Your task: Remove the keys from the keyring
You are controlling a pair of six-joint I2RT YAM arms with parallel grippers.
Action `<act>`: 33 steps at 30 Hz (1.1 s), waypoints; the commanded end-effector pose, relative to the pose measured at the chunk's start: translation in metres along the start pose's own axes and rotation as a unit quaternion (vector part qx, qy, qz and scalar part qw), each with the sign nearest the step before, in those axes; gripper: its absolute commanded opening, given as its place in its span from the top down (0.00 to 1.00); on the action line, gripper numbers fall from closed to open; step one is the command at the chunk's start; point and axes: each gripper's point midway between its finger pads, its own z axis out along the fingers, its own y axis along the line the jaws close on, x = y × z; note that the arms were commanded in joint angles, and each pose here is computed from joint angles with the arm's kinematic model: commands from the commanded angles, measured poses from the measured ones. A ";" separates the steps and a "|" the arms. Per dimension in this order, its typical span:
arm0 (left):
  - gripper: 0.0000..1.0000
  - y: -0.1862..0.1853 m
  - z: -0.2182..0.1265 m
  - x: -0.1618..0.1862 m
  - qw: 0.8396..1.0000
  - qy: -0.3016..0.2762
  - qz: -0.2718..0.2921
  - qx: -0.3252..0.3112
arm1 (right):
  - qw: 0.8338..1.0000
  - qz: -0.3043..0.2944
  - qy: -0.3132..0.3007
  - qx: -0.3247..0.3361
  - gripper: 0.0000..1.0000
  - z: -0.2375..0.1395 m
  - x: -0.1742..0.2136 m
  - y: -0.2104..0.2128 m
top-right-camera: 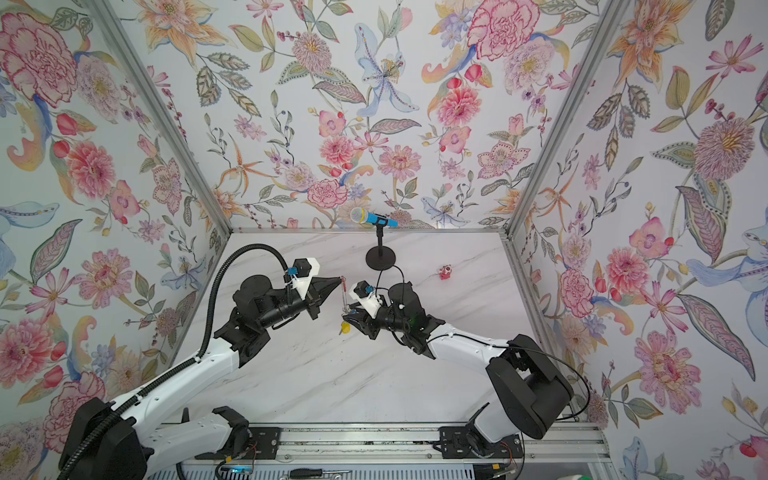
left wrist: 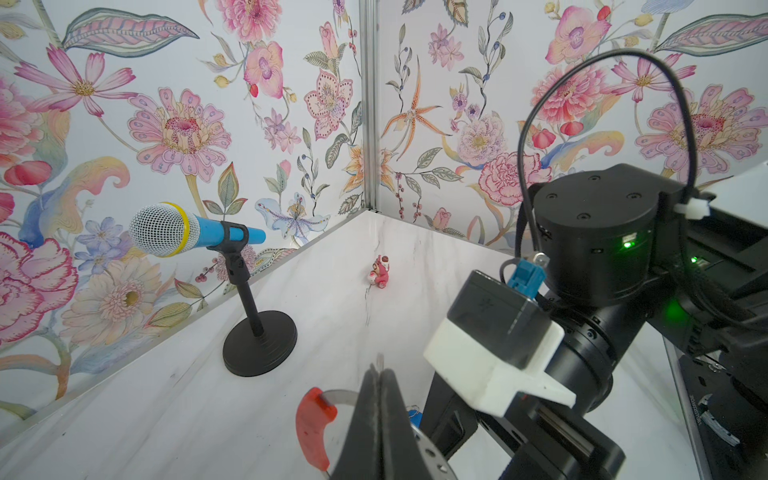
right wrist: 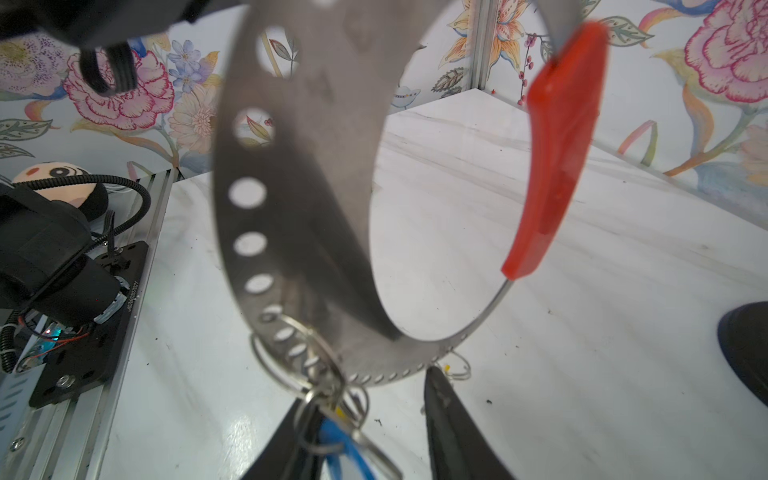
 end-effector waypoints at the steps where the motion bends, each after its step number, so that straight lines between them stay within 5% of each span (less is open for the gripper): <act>1: 1.00 -0.002 -0.005 -0.035 0.999 -0.046 0.015 0.008 | 1.000 -0.007 -0.014 -0.011 0.67 0.001 -0.015 0.002; 23: 1.00 -0.001 -0.001 -0.036 0.999 -0.038 0.026 0.009 | 1.000 -0.009 -0.010 -0.007 0.85 -0.010 -0.017 0.002; 33: 1.00 0.000 -0.003 -0.032 0.999 -0.030 0.032 0.004 | 1.000 -0.013 -0.016 -0.004 0.82 -0.018 -0.022 0.004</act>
